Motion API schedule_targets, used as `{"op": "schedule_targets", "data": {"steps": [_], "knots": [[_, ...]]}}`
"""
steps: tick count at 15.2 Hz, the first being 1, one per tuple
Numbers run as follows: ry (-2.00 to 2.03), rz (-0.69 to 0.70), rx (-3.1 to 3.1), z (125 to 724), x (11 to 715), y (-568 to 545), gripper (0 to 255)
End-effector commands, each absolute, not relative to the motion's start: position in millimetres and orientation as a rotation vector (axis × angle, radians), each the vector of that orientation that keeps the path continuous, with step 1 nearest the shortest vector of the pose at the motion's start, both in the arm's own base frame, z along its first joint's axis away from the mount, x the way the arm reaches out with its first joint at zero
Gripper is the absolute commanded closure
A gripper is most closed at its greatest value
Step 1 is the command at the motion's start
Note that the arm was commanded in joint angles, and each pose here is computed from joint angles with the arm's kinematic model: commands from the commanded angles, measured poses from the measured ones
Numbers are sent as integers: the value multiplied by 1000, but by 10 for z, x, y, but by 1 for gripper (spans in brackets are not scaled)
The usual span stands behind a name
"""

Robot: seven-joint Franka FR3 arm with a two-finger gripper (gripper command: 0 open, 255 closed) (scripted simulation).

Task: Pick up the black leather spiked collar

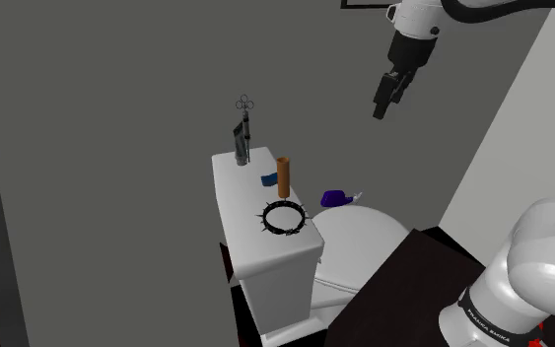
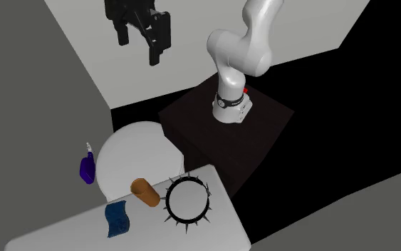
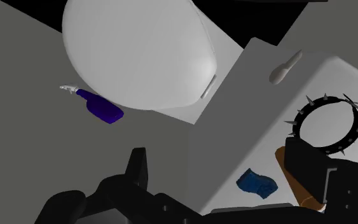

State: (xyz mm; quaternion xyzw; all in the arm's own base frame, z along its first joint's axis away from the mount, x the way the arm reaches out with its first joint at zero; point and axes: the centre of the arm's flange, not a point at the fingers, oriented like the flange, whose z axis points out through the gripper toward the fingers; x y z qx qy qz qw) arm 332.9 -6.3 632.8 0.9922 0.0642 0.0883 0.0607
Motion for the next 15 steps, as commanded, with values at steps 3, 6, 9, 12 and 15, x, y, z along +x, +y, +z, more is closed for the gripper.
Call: {"op": "schedule_targets", "data": {"steps": [3,6,9,12,15], "knots": [[238,264,3014,6143,3463,42,0],[304,258,3031,5865,3656,211,0],[370,252,3046,5589,3838,392,0],[438,246,3060,5315,4010,586,0],[506,240,3073,5043,4172,793,0]]}}
